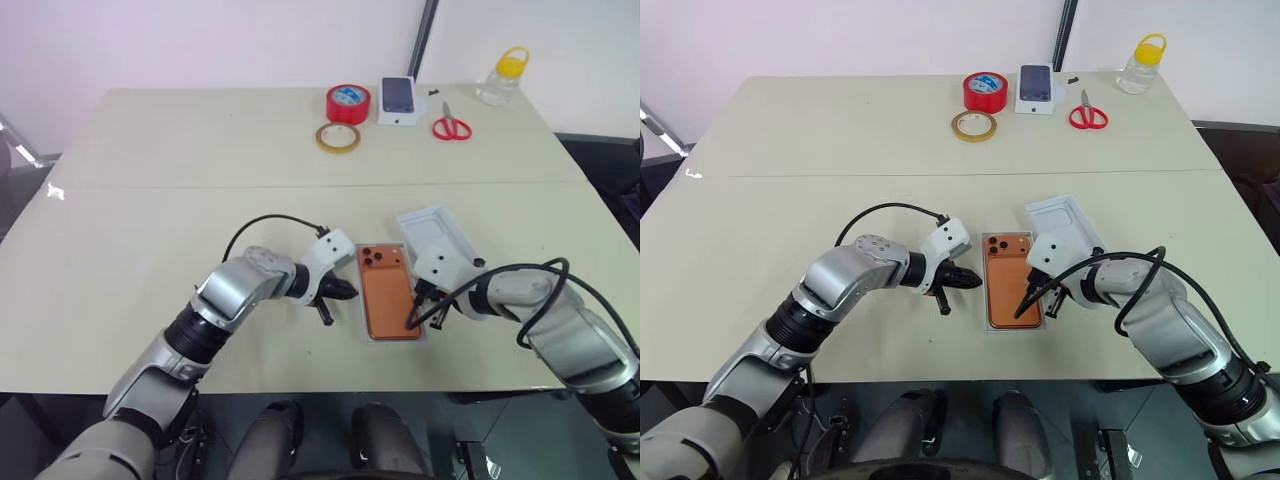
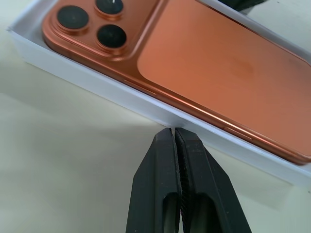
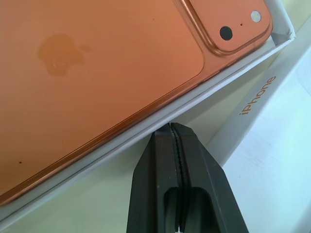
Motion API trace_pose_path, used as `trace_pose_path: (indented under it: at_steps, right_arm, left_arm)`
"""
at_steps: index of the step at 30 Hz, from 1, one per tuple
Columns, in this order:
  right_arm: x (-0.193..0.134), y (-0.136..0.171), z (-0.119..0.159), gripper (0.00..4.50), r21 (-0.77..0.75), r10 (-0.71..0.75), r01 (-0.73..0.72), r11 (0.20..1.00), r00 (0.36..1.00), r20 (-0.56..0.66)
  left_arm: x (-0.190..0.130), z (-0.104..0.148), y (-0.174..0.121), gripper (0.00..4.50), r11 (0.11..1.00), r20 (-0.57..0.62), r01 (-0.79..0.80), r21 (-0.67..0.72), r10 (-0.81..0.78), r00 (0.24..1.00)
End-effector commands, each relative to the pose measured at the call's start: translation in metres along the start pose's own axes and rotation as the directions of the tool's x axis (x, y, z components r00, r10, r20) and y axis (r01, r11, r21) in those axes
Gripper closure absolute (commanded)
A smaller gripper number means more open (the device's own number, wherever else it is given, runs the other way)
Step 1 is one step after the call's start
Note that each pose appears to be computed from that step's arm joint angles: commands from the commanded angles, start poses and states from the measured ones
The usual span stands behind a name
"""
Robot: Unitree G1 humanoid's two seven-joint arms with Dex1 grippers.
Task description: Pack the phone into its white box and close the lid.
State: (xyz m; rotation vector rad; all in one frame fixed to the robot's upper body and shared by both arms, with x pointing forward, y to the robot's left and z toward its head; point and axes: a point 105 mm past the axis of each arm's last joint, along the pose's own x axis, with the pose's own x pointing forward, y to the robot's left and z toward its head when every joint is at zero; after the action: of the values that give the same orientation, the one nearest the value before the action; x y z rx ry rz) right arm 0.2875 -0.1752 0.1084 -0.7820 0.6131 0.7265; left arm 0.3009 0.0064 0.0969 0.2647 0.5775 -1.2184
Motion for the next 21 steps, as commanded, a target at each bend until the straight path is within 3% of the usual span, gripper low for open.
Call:
trace_pose_path:
  at_steps: [1,6,7,10,14,15,21]
  right_arm:
    - [-0.009,-0.013,0.002,4.50,-0.018,-0.036,0.037,0.999,0.999,0.014]
    - [-0.023,-0.019,-0.003,4.50,-0.025,-0.015,0.015,1.000,1.000,0.016]
    - [-0.026,-0.020,-0.003,4.25,-0.023,-0.005,0.006,1.000,1.000,0.023]
    - [-0.041,-0.027,0.003,3.26,0.025,0.006,-0.007,1.000,0.997,0.072]
    - [-0.051,-0.038,0.010,0.98,0.108,-0.026,0.014,0.994,0.993,0.116]
    - [-0.050,-0.039,0.010,0.65,0.152,-0.021,0.003,0.988,0.993,0.119]
    - [-0.028,-0.051,-0.008,0.65,0.372,-0.066,0.057,0.926,0.998,0.011]
  left_arm:
    - [-0.006,0.009,-0.005,4.36,1.000,0.040,0.020,0.021,-0.020,0.999]
    - [-0.021,-0.002,0.011,4.36,0.999,0.027,-0.037,-0.012,0.037,0.999]
    - [-0.025,-0.004,0.014,4.45,0.999,0.027,-0.046,-0.018,0.047,0.999]
    - [-0.042,-0.012,0.026,4.50,0.995,0.039,-0.090,-0.032,0.091,0.995]
    - [-0.056,-0.008,0.031,4.50,0.994,0.104,-0.106,-0.010,0.107,0.989]
    - [-0.062,-0.003,0.031,4.50,0.995,0.149,-0.101,0.015,0.098,0.984]
    - [-0.073,0.000,0.010,4.50,0.977,0.224,-0.039,0.209,-0.009,0.974]
